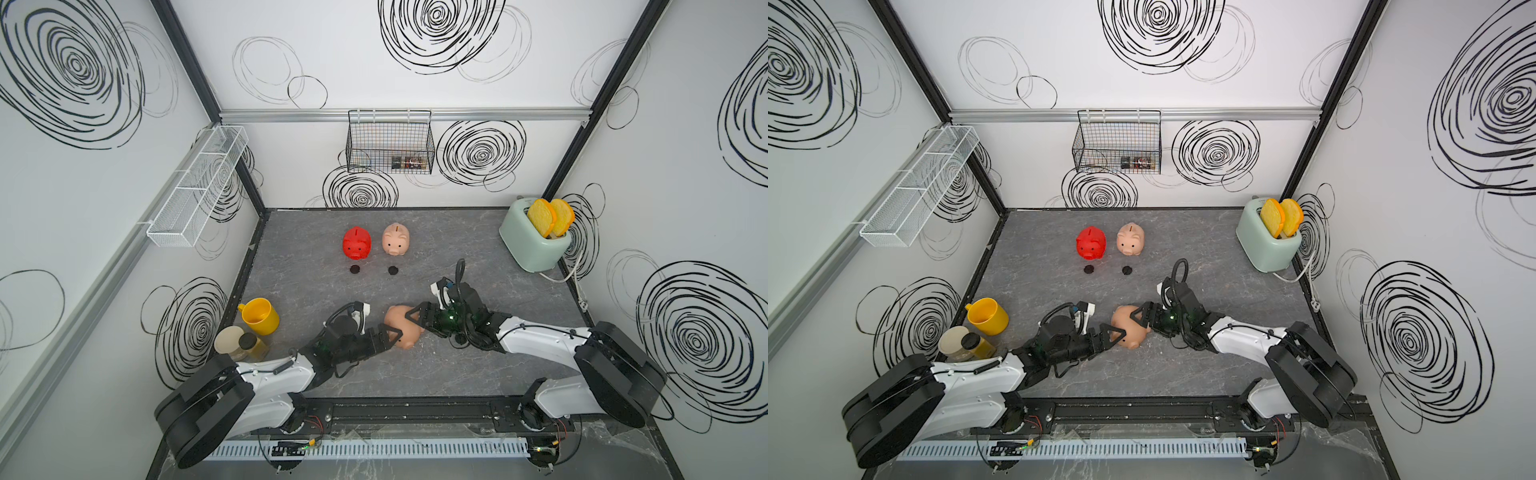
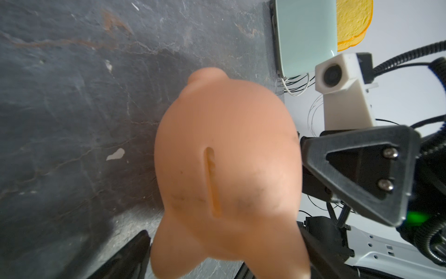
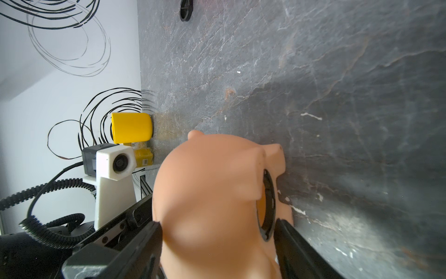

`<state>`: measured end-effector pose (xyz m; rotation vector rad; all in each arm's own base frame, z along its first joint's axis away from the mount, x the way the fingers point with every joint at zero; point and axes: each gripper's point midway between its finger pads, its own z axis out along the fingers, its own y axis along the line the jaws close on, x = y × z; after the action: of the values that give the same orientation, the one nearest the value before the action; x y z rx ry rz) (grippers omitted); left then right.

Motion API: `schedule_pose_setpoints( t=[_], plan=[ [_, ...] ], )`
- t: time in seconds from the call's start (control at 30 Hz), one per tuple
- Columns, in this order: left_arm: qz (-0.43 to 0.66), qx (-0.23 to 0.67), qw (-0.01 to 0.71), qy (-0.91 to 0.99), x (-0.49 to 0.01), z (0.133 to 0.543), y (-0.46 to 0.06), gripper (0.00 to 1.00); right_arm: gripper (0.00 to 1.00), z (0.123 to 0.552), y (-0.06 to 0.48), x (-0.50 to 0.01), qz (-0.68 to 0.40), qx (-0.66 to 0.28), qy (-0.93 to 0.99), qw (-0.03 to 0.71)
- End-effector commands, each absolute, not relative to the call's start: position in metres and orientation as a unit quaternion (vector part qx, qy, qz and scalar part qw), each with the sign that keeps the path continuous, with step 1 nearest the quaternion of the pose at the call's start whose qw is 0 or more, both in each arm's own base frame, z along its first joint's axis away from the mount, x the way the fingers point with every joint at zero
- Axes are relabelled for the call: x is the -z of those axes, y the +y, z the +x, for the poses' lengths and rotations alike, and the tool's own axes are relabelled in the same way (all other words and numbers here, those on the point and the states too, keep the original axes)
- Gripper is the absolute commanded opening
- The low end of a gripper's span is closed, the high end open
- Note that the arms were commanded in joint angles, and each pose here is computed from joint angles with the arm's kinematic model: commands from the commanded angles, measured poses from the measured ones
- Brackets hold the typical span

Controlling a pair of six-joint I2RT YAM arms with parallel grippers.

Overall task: Open piggy banks
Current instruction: Adjust the piggy bank at the center of the board.

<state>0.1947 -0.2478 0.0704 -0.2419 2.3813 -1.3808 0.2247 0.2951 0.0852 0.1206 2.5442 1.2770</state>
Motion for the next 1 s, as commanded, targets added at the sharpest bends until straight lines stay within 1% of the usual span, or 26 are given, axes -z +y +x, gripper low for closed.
schedule_pose_setpoints(
  t=[0.0, 0.37, 0.57, 0.97],
  plan=[
    [-0.089, 0.509, 0.198, 0.833, -0.0797, 0.1989, -0.2525, 0.96, 0.76, 0.2048, 0.2671, -0.0323, 0.069, -0.358, 0.926, 0.097],
    [-0.09, 0.52, 0.2, 0.825, -0.0806, 0.2037, -0.2547, 0.96, 0.76, 0.2039, 0.2673, -0.0322, 0.068, -0.359, 0.926, 0.095],
    [-0.09, 0.529, 0.197, 0.82, -0.0822, 0.2046, -0.257, 1.0, 0.76, 0.2047, 0.2674, -0.0333, 0.068, -0.357, 0.927, 0.097],
    [-0.091, 0.529, 0.202, 0.819, -0.0837, 0.2059, -0.2543, 0.87, 0.76, 0.2037, 0.2667, -0.0326, 0.068, -0.355, 0.927, 0.097]
  ],
)
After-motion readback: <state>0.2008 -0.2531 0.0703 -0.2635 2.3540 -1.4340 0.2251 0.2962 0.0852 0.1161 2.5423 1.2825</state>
